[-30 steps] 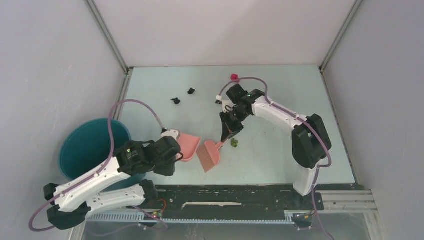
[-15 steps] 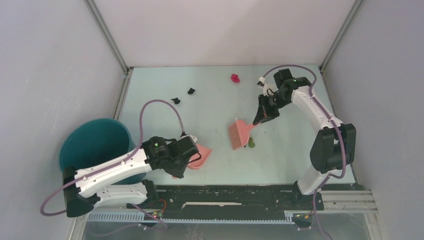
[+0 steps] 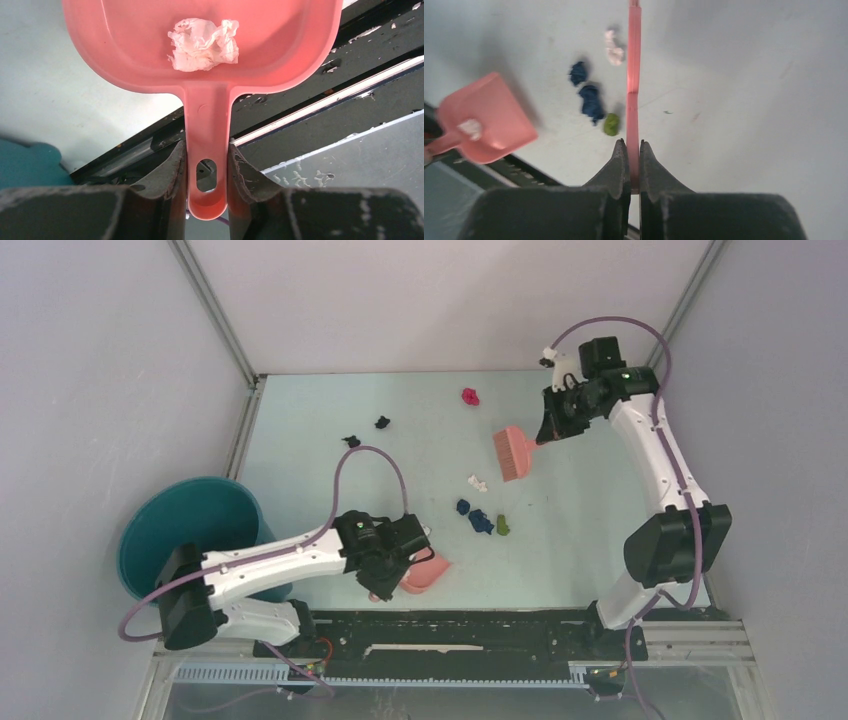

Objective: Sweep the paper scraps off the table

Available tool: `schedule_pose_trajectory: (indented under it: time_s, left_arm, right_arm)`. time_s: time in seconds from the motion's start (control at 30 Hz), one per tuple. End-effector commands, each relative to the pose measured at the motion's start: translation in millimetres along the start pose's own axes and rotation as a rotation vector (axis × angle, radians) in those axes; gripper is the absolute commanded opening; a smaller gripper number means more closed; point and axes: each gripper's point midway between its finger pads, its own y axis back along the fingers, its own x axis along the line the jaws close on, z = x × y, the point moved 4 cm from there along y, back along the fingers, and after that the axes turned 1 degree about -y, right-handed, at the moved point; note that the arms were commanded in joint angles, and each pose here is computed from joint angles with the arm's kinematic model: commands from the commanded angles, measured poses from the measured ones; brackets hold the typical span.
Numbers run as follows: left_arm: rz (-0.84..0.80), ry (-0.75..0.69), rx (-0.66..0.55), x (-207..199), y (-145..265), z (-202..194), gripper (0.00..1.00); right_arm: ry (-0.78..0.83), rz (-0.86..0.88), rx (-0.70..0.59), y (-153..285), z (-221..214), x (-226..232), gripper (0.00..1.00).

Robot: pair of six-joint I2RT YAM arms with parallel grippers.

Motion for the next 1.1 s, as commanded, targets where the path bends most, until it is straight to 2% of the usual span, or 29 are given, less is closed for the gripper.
schedule_pose_trajectory:
  time_s: [0.0,0.1,0.23,0.4,0.57,0.87,1.07]
  left_arm:
    - [-0.085,-0.09,-0.017,-20,-3,18,0.0]
    - [-0.108,-0.128,-0.006,-28,-6,23,0.0]
    - [-0.158,-0.169,0.012,-37,-9,27,0.0]
    - [-0.161,-0.209,0.024,-41,-17,33,0.0]
    - [-0.15,-0.226,0.048,-43,-29,35,0.0]
    - [-0.11,-0.211,0.059,-43,-47,41,0.0]
    - [-0.092,-0.193,0.057,-46,-53,48,0.0]
  right_arm:
    - [0.273,-0.321,-0.036,-8,30,-20,0.0]
    - [0.423,-0.487,-0.021,-25,44,-24,0.0]
    - [0.584,-0.553,0.05,-63,52,-12,0.0]
    - [0.687,-0.446,0.191,-108,39,26,0.0]
    - [0.735,-0.283,0.288,-129,6,75,0.0]
    - [0.784,-0.086,0.363,-109,-55,144,0.0]
    - [0.715,0.08,0.358,-80,-82,178,0.0]
